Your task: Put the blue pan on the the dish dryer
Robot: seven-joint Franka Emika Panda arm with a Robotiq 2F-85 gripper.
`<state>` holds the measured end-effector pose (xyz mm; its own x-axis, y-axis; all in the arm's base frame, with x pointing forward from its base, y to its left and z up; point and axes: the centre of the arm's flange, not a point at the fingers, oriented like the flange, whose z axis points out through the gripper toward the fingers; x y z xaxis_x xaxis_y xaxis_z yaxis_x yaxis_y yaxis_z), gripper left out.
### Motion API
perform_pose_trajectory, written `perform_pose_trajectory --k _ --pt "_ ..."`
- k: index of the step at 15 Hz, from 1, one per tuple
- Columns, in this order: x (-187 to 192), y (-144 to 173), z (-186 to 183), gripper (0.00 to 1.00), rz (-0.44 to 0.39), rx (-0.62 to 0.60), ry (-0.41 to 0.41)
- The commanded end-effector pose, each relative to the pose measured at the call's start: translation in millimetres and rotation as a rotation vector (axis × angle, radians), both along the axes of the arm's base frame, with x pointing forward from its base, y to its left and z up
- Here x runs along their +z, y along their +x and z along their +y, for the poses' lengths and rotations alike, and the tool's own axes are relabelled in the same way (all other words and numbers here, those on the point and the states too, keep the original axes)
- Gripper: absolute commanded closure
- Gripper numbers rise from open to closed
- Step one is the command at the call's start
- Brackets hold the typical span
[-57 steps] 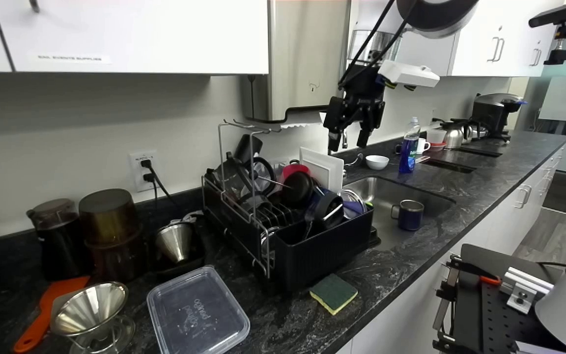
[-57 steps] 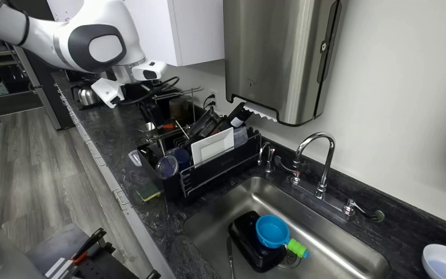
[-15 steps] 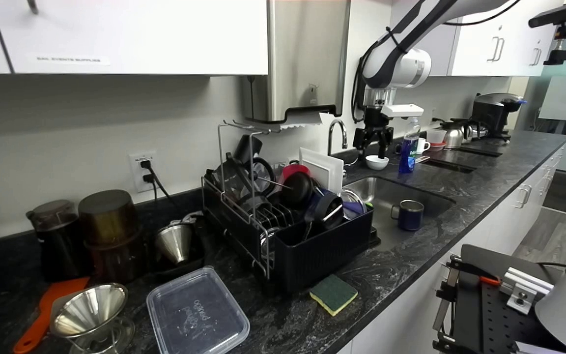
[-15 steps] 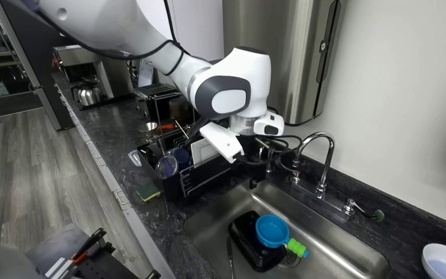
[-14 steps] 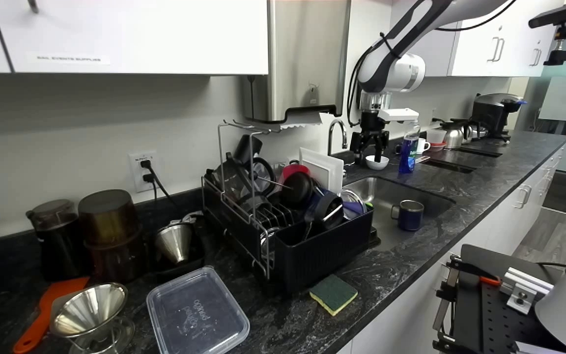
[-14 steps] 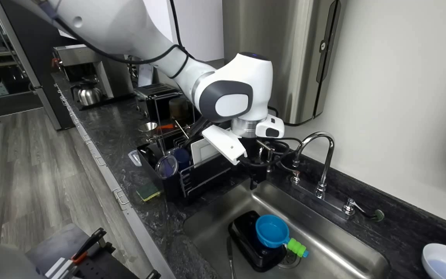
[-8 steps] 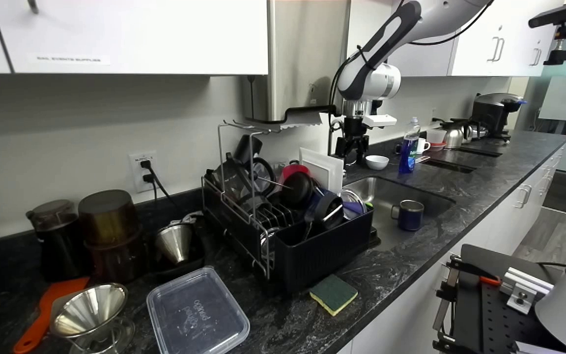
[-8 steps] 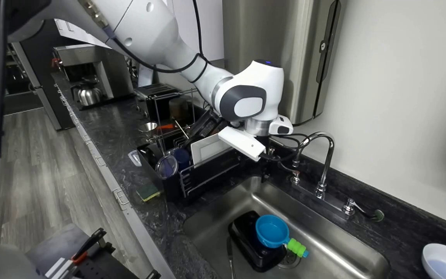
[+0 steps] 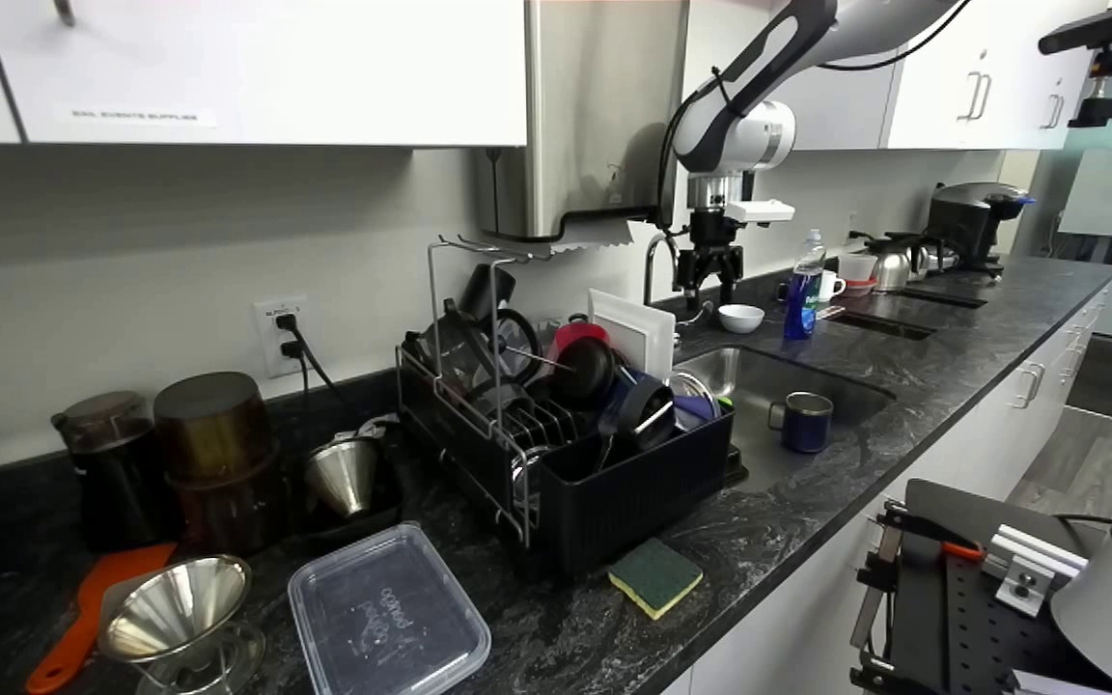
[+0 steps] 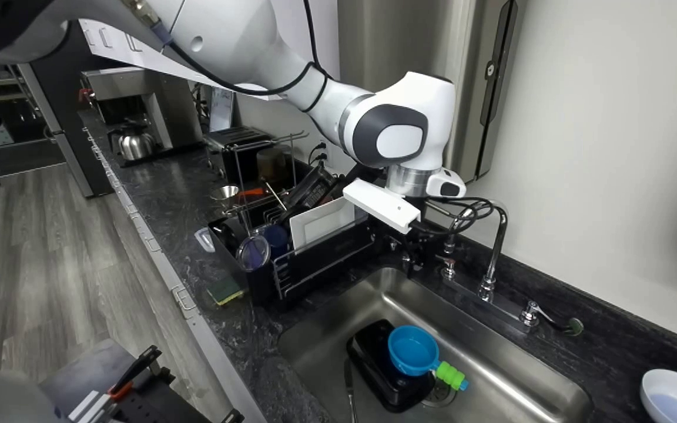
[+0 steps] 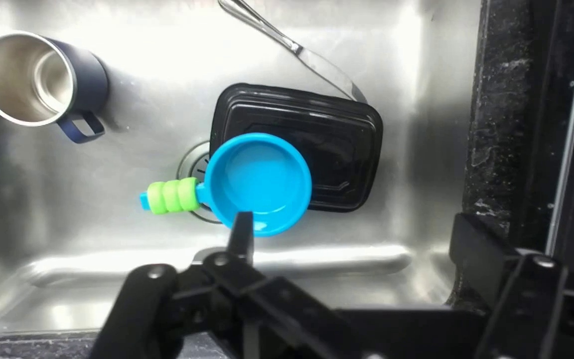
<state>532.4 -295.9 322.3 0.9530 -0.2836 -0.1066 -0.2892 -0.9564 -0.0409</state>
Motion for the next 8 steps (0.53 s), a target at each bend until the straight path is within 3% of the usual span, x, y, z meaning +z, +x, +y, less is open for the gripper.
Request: perform_pose_trajectory --k 1,6,8 --pt "0.1 -11.8 -25.1 0.00 0.060 0.058 0.044" --pt "-13.3 -29.8 -85.4 0.00 0.141 0.254 0.230" --pt "-24.0 -33.7 -104.8 0.00 0.152 0.289 0.245"
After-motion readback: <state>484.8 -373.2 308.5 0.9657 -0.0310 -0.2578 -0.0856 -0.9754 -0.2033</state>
